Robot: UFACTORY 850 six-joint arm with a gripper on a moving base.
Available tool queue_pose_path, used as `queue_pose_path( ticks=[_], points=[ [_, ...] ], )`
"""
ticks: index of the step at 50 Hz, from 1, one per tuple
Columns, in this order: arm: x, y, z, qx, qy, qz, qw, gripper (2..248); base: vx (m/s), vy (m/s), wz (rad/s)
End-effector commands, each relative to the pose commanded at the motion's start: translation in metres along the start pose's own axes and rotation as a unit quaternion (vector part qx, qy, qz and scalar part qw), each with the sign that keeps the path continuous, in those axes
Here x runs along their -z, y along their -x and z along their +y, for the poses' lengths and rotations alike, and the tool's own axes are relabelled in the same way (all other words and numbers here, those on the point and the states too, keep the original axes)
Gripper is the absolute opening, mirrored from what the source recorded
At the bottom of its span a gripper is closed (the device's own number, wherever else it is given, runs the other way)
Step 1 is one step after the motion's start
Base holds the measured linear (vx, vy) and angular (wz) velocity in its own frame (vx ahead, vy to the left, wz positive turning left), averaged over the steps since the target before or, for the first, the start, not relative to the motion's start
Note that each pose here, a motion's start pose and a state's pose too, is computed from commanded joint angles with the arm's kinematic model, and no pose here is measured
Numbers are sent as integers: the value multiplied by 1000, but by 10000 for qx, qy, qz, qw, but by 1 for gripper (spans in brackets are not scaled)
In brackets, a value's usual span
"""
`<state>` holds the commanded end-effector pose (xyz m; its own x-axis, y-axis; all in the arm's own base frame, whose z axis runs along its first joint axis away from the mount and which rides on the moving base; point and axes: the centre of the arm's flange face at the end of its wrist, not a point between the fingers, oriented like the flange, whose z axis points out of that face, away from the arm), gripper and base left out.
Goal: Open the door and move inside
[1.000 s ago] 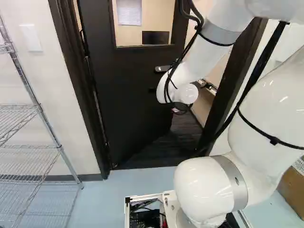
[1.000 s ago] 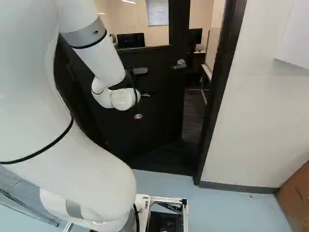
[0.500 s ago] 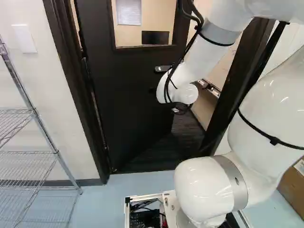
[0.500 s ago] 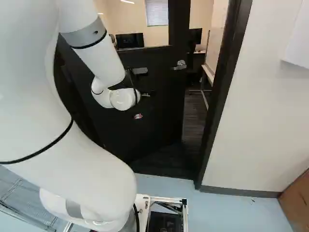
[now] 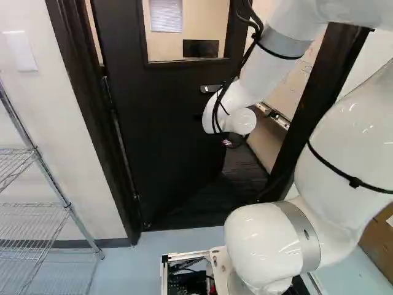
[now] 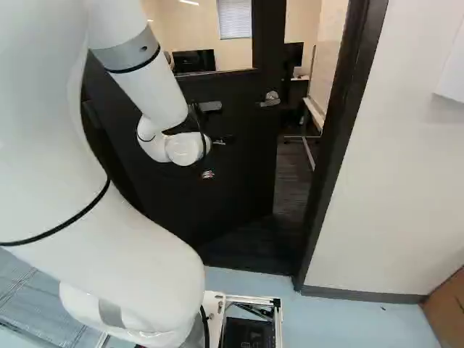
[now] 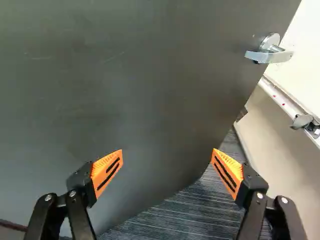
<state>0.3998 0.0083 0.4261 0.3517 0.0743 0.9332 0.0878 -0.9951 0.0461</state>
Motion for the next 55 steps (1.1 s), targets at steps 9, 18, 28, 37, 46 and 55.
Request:
queue_pose_path(
  ticks=[9,18,28,37,46,55],
  points=[
    [0,0,0,0,0,0,10000,247,89,5,4],
    [0,0,0,0,0,0,10000,247,87,26,-12],
    [0,0,0,0,0,0,10000,247,80,29,-13],
    [0,0,0,0,0,0,10000,247,81,32,-11],
    [0,0,0,0,0,0,10000,247,85,31,-9],
    [0,0,0,0,0,0,10000,247,67,26,-11]
  ],
)
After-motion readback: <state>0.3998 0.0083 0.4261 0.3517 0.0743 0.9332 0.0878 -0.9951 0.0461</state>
